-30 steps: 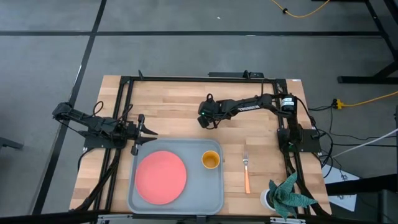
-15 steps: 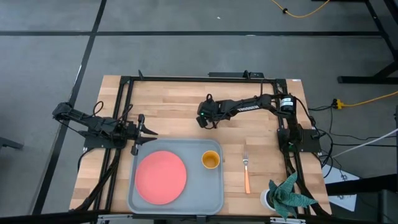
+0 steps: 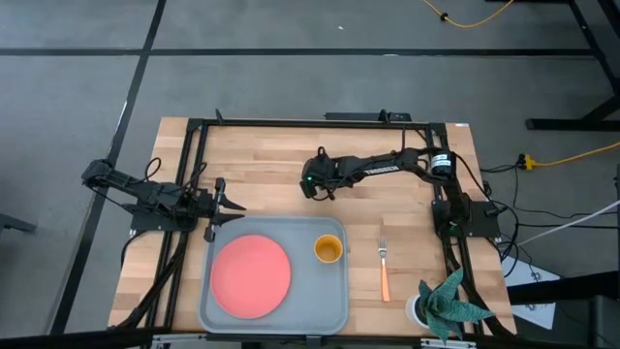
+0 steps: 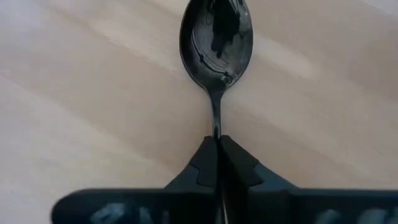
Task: Pick and place plate/cup/fork/spoon on tray
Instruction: Put the black spoon on the gray tray to the right of the pink plate
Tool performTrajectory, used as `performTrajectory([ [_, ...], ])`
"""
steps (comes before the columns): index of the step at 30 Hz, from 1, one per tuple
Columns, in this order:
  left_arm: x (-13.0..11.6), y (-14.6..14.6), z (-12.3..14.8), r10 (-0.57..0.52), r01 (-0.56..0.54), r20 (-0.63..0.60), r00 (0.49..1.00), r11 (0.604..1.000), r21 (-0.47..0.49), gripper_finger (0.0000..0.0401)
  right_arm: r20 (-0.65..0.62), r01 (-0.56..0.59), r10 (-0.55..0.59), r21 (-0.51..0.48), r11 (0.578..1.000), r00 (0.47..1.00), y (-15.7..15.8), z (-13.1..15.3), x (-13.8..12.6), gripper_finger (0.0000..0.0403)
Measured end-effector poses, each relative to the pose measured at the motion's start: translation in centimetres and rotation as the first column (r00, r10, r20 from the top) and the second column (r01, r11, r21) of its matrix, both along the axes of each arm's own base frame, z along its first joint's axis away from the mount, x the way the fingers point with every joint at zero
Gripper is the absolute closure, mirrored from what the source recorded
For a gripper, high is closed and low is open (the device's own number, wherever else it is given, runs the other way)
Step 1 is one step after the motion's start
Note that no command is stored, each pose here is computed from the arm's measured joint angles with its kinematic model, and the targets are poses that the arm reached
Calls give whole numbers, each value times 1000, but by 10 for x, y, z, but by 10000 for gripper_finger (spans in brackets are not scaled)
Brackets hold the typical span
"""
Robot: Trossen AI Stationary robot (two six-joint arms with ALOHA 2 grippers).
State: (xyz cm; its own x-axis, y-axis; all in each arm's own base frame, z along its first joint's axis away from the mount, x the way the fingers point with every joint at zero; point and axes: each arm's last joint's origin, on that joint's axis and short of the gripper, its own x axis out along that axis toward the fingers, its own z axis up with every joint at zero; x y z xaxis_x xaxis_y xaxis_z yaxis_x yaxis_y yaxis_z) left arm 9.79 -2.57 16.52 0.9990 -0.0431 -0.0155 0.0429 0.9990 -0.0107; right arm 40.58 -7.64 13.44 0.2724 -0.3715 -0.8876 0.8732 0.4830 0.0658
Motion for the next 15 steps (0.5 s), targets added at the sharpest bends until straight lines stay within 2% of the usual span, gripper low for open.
performTrajectory([
  [9, 0, 0, 0, 1, -1, 0, 1000, 1000, 0, 321, 199, -18, 41, -120, 993, 979, 25, 108, 45, 401],
  [12, 0, 0, 0, 1, -1, 0, 1000, 1000, 0, 321, 273, -29, 63, -126, 992, 960, 51, 147, 50, 401],
  [15, 0, 0, 0, 0, 0, 0, 1000, 1000, 0, 321, 334, -64, 97, -108, 992, 938, 87, 171, 51, 401],
])
